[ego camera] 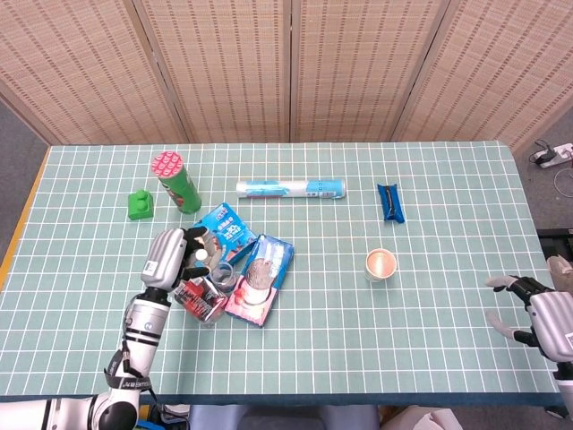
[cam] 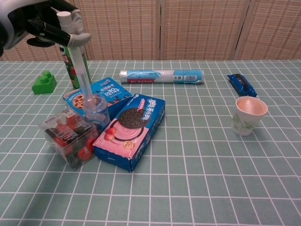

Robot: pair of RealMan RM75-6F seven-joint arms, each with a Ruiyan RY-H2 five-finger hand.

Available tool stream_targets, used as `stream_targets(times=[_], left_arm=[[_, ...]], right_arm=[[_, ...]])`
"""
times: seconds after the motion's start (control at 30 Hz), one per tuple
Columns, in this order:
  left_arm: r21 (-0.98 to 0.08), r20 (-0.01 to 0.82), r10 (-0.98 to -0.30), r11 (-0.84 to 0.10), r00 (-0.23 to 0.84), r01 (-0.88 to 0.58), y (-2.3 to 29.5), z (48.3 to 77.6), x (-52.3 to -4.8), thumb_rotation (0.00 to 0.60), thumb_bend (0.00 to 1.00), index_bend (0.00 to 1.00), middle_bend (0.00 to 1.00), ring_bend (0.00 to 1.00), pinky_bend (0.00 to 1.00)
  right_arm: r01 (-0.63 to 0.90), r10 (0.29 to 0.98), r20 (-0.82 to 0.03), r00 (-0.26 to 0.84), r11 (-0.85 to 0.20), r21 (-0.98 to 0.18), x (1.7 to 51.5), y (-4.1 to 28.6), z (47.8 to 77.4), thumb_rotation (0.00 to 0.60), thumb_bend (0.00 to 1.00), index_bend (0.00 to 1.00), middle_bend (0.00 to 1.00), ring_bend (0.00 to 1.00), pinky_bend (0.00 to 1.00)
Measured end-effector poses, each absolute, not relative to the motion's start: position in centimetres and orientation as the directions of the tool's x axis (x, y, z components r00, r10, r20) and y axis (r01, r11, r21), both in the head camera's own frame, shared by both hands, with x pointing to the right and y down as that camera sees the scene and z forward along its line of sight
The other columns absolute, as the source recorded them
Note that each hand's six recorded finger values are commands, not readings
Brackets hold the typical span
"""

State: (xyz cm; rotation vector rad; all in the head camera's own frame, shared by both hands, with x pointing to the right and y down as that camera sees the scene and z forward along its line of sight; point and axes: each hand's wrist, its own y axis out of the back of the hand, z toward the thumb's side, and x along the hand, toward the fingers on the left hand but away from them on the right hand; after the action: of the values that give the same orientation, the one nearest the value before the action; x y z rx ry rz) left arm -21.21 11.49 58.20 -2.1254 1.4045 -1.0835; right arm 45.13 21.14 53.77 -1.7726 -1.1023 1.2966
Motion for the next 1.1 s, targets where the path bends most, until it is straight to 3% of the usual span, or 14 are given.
stream_targets(times=[1.1], left_arm=[[-0.693,0.435,-0.876,-0.473,0.208,-0.543,13.5,63.7,-21.0,0.6,0.53,0.83,1.0,0.95,1.0]], right_arm=[[0.238,0.905,-0.398,0.15,-0.424,-0.874,45.1,21.2,53.8,0.6,0.21,0.37,0.44,0.39,0.6]])
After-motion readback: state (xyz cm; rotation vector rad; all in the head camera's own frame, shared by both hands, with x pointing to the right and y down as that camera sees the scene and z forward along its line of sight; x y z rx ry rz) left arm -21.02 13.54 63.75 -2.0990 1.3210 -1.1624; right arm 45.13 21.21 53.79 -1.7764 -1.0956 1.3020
